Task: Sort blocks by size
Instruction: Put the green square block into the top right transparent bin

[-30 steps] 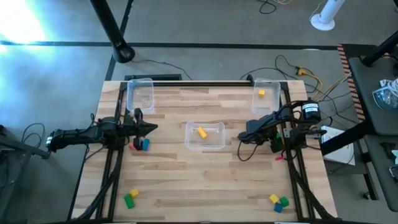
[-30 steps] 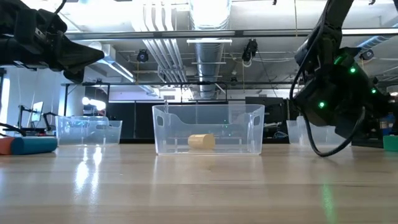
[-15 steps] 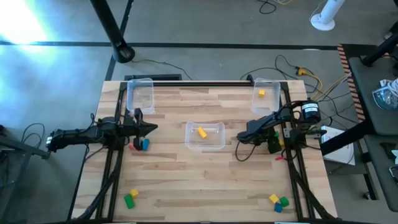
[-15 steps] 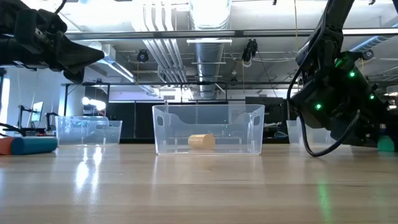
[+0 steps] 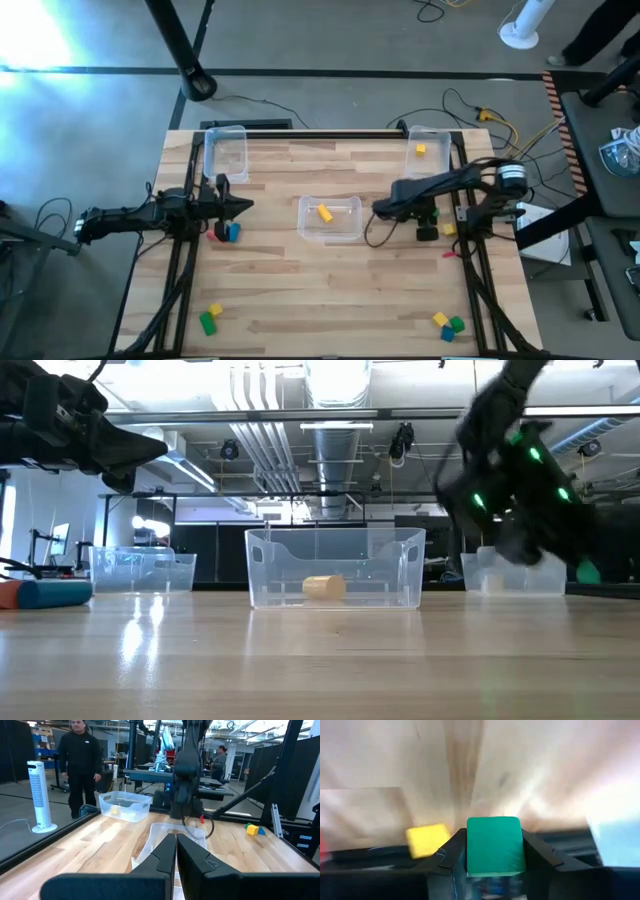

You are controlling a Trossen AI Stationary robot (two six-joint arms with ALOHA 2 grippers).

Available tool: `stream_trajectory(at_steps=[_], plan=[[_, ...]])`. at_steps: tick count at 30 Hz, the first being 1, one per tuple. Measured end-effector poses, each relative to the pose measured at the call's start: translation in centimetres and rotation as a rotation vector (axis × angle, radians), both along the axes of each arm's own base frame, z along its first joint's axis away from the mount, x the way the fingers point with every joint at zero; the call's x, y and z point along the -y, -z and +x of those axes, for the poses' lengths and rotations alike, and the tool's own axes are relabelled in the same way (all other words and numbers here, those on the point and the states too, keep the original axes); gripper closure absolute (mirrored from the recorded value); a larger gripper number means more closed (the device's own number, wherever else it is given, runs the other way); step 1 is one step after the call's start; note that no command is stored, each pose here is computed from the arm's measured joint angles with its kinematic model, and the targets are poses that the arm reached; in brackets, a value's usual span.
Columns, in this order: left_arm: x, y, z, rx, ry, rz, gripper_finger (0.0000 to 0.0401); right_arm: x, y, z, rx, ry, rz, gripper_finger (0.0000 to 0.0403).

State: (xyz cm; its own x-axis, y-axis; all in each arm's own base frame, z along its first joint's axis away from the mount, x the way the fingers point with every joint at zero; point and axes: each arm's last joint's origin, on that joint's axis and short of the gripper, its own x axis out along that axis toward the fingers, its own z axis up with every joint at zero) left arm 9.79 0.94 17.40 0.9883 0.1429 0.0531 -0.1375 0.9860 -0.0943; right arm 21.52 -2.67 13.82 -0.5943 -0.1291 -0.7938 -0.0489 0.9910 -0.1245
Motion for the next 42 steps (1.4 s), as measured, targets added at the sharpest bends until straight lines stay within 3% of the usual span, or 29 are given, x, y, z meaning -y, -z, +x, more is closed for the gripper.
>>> stream_trajectory(at_steps=[4, 8, 10, 17, 21, 28, 42], plan=[[0.0, 0.0, 0.0, 0.0, 0.0, 0.0, 0.0401, 1.2, -5.2, 0.3, 0.178, 0.185, -0.084, 0.0273], [0.0, 0.0, 0.0, 0.0, 0.0, 0.0, 0.0401, 4.0, -10.2, -0.9, 0.454, 0.543, -0.405, 0.0272], [0.0, 0.0, 0.0, 0.0, 0.0, 0.0, 0.0401, 5.3, -12.4, -2.0, 0.581, 0.742, -0.504, 0.0271], [0.0, 0.0, 0.0, 0.0, 0.0, 0.0, 0.0401, 9.6, -15.5, -4.3, 0.867, 1.14, -0.716, 0.0274], [0.0, 0.0, 0.0, 0.0, 0.0, 0.0, 0.0401, 12.5, -14.8, -4.6, 0.913, 1.217, -0.75, 0.0274], [0.0, 0.0, 0.0, 0.0, 0.0, 0.0, 0.0401, 15.9, -9.1, -5.4, 0.772, 1.345, -0.764, 0.0273], [0.0, 0.0, 0.0, 0.001, 0.0, 0.0, 0.0401, 16.2, -3.0, -5.5, 0.819, 1.518, -0.846, 0.0273]])
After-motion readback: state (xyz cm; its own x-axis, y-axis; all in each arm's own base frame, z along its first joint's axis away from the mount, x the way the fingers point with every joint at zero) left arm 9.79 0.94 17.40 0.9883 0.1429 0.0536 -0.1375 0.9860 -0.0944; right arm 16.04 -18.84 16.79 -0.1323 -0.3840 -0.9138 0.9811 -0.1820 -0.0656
